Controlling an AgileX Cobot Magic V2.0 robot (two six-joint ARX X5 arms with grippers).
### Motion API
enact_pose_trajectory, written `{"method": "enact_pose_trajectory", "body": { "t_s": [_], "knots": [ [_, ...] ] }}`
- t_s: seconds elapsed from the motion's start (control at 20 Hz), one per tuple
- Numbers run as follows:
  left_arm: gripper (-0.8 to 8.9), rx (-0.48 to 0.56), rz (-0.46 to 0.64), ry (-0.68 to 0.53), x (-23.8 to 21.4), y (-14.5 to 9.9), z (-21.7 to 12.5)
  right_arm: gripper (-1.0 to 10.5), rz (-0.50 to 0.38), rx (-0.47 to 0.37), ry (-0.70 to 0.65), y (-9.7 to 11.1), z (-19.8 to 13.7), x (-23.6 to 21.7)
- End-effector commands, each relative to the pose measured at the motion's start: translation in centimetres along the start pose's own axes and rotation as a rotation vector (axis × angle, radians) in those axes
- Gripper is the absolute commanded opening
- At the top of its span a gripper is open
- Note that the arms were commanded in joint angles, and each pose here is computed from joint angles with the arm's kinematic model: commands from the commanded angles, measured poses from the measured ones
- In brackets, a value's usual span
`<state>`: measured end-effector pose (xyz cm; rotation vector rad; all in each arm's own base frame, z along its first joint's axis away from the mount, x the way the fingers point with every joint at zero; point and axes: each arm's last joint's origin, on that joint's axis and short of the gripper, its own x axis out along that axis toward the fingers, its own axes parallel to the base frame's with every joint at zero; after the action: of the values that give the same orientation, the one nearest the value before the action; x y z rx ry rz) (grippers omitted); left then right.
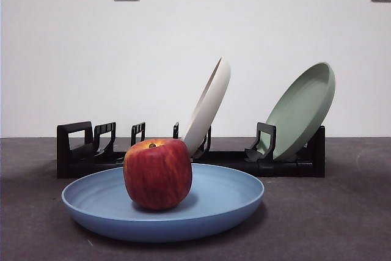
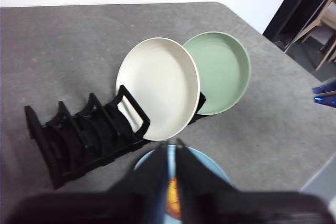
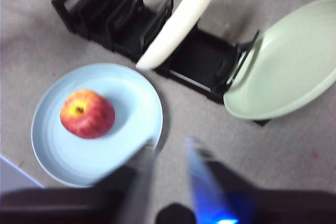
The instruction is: Take the blue plate from the plate rack,put the plate on the table,take the apple from the table,put the apple in the plate
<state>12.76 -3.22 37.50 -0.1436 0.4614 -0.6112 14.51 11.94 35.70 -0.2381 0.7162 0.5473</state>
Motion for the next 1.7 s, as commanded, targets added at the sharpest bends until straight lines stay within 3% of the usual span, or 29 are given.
{"method": "enact_pose_trajectory", "body": {
  "t_s": [0.05, 0.35, 0.6, 0.8, 0.95, 1.55, 1.6, 1.7],
  "knots": [
    [-0.09, 0.033, 0.042, 0.005, 0.2, -0.1, -0.2, -0.1, -0.003, -0.005, -0.012, -0.1, 0.0, -0.2],
    [-0.09, 0.037, 0.055, 0.042, 1.8, 0.3, -3.5, -0.1, 0.004, 0.005, -0.089, -0.3, -2.7, -0.9],
    [-0.09, -0.044, 0.088, -0.028, 3.7, 1.5, -7.6, -0.1, 0.021, 0.076, -0.243, -0.4, -6.7, 0.6],
    [-0.09, -0.029, 0.123, -0.056, 4.4, 1.5, -8.8, -0.1, 0.017, 0.087, -0.273, -0.4, -9.4, 2.8],
    [-0.02, -0.094, 0.107, -0.031, 4.6, 1.2, -9.0, -0.1, -0.003, 0.116, -0.236, -0.4, -9.5, 3.6],
    [-0.03, -0.093, 0.119, -0.018, 4.7, 1.3, -9.1, -0.1, -0.006, 0.115, -0.23, -0.4, -9.5, 3.7],
    [-0.03, -0.086, 0.118, -0.014, 4.6, 1.3, -9.2, -0.1, -0.006, 0.115, -0.23, -0.4, -9.5, 3.7],
    [-0.03, 0.038, 0.185, -0.074, 3.5, 1.2, -9.0, -0.1, -0.004, 0.115, -0.23, -0.4, -9.5, 3.7]
  ]
}}
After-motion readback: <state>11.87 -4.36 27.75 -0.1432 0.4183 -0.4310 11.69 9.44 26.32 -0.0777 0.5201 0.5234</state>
